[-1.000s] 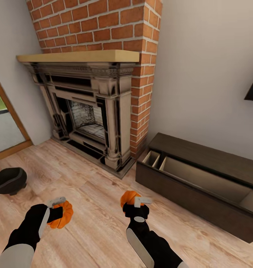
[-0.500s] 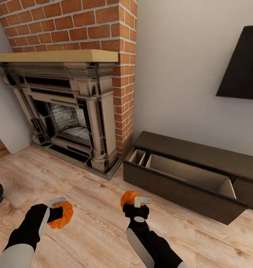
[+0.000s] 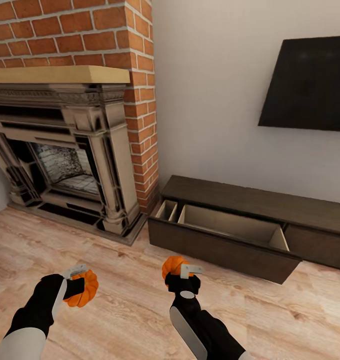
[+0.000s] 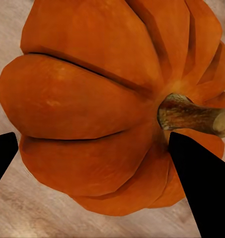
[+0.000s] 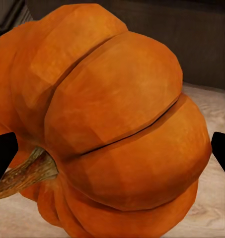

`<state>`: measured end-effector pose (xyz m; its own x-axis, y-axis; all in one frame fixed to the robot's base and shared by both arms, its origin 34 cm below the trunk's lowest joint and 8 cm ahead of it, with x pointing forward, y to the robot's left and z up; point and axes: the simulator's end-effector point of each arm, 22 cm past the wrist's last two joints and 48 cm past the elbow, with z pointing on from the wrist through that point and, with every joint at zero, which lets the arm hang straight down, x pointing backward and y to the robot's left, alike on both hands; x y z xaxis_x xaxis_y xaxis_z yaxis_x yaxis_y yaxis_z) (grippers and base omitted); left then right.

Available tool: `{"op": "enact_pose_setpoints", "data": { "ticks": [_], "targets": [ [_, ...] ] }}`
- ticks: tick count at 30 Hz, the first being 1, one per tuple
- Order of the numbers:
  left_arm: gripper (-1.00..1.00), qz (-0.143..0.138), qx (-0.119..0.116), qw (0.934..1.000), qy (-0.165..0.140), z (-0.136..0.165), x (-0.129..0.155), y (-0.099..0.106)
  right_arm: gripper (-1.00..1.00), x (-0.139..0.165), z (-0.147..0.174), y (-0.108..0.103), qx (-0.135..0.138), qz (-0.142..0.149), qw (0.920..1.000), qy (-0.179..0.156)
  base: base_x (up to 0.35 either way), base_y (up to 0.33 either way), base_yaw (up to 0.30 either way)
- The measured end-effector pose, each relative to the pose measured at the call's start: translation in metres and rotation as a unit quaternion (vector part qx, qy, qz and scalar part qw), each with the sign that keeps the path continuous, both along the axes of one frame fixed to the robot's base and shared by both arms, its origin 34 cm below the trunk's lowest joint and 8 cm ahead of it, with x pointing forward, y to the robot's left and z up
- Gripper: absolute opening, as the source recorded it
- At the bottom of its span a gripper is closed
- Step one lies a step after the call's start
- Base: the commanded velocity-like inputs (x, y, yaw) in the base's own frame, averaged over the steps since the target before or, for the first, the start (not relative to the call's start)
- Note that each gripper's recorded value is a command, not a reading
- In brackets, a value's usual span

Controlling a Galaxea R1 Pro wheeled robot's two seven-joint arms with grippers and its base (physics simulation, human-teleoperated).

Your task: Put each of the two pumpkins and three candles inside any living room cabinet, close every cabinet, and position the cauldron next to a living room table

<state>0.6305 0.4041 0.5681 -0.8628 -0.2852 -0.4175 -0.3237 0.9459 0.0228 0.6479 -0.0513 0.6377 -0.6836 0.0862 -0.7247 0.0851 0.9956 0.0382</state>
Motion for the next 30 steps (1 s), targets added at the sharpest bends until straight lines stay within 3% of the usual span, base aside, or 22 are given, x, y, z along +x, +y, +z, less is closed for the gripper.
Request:
{"op": "enact_pose_setpoints", "data": {
  "ticks": [30],
  "targets": [
    [-1.0,-0.001,0.001,1.0,0.0,-0.0001,0.0001,-0.0005,-1.0,0.0,0.0,0.0,0.0,0.0,1.0,0.0,0.045,0.065,-0.28]
  ]
}}
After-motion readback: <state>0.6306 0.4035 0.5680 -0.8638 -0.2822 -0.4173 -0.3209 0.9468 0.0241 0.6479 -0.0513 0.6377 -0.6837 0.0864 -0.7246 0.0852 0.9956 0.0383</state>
